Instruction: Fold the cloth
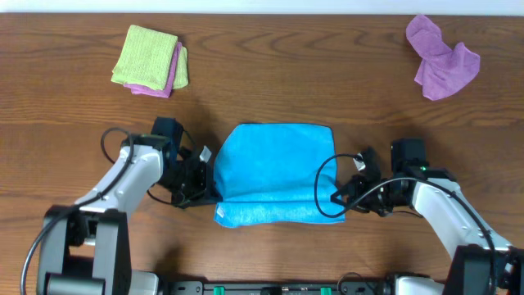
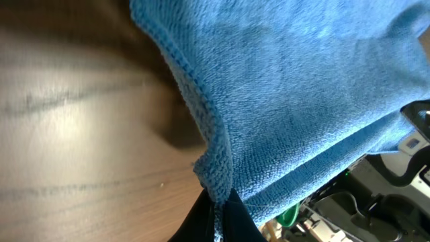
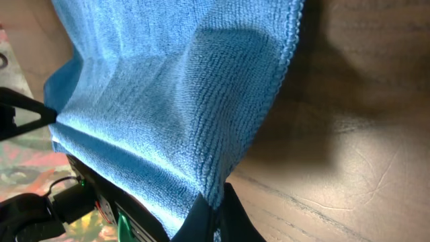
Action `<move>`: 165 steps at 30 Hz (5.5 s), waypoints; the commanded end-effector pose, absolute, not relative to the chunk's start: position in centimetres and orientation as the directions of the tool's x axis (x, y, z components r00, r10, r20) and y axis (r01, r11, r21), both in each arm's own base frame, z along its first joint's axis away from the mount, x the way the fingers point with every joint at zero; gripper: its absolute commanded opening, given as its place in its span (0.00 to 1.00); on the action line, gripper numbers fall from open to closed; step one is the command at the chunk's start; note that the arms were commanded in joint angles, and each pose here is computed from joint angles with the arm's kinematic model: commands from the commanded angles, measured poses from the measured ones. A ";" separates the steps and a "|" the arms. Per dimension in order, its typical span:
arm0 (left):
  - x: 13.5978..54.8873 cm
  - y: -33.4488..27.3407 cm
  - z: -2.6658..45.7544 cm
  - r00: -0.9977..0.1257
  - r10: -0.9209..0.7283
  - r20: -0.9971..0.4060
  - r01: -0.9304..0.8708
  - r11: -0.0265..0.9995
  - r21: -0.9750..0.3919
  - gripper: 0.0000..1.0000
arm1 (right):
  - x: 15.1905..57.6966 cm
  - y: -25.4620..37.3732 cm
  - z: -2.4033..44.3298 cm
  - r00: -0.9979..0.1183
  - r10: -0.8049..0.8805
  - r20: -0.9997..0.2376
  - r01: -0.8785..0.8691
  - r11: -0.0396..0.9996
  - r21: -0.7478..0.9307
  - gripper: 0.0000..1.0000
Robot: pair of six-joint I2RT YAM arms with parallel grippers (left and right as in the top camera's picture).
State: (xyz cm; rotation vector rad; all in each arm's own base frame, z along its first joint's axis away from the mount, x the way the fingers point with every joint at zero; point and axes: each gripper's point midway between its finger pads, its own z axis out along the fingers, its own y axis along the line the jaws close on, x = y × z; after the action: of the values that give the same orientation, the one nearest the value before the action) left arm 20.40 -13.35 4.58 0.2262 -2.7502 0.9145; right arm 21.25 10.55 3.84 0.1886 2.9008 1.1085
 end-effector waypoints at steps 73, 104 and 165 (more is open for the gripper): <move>41.7 -11.1 4.1 -0.741 -0.623 -0.251 -0.305 0.645 -0.701 0.32 | 40.6 9.5 3.2 -0.761 0.275 -0.588 -0.045 0.881 0.471 0.44; 42.7 -12.6 9.5 -0.779 -0.519 -0.351 -0.258 0.777 -0.575 0.06 | 34.7 6.7 8.0 -0.780 0.551 -0.296 0.238 0.699 0.675 0.72; 37.9 -14.8 -1.2 -0.909 -0.387 -0.156 -0.309 0.875 -0.373 0.05 | 34.4 8.2 0.6 -0.820 0.548 -0.168 0.340 0.702 0.626 0.70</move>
State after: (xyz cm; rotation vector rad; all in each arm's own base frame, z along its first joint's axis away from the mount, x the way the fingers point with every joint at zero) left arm 38.77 -15.23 0.25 0.6385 -3.2809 0.6596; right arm 35.07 8.96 1.61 0.6924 2.5352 0.9087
